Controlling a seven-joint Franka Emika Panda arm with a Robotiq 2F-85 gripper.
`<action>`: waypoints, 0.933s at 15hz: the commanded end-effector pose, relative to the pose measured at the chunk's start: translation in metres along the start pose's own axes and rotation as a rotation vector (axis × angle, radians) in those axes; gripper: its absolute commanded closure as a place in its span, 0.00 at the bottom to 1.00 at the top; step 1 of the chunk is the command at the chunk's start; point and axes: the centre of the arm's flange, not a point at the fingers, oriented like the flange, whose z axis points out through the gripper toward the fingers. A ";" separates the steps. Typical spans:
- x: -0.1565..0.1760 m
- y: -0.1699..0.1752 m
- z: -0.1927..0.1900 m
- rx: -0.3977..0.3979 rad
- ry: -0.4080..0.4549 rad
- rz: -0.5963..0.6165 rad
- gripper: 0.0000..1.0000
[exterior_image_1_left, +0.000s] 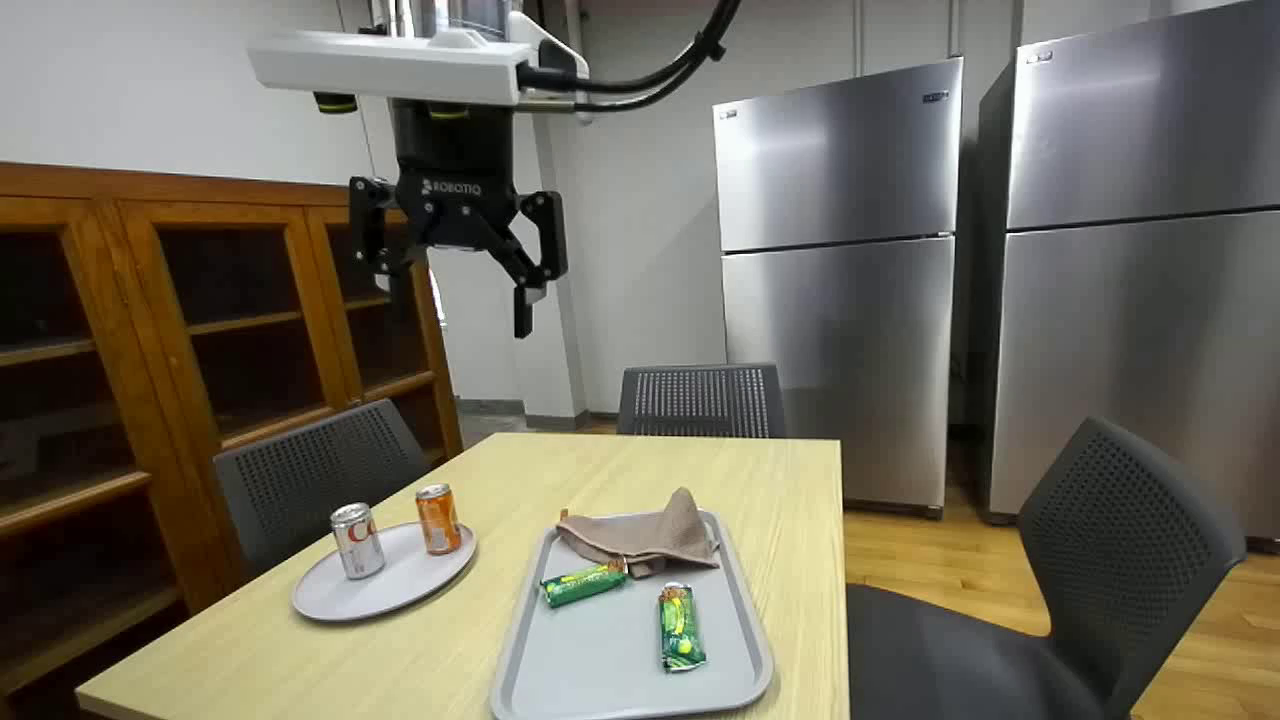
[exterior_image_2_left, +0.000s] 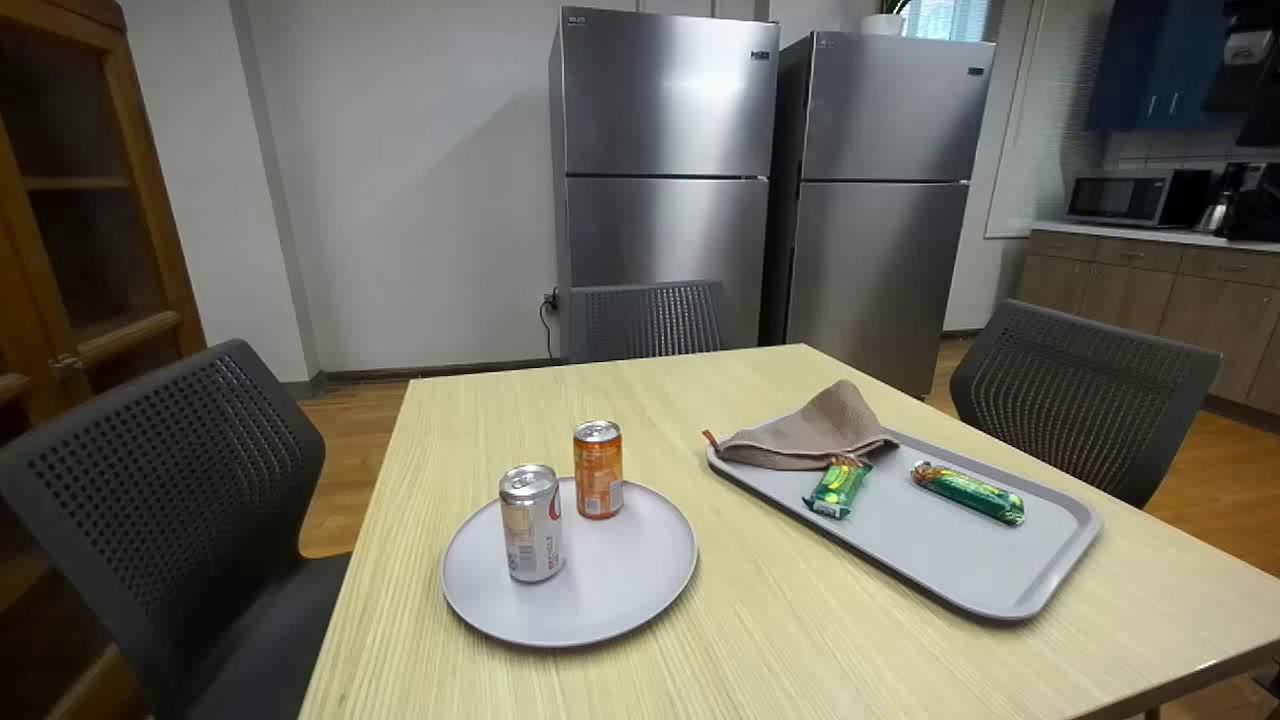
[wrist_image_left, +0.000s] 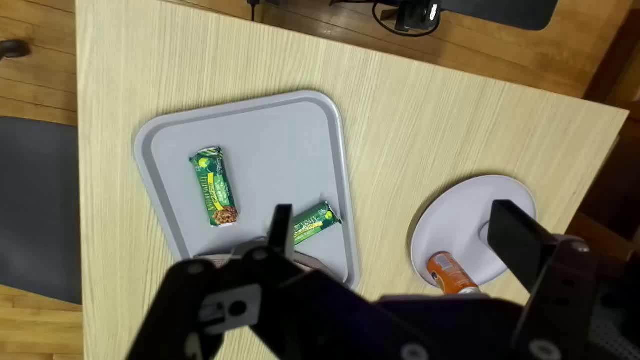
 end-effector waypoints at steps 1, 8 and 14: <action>0.000 0.000 0.000 0.000 -0.001 0.000 0.00; 0.013 0.004 0.017 -0.029 0.056 0.019 0.00; 0.036 0.014 0.040 -0.065 0.148 0.045 0.00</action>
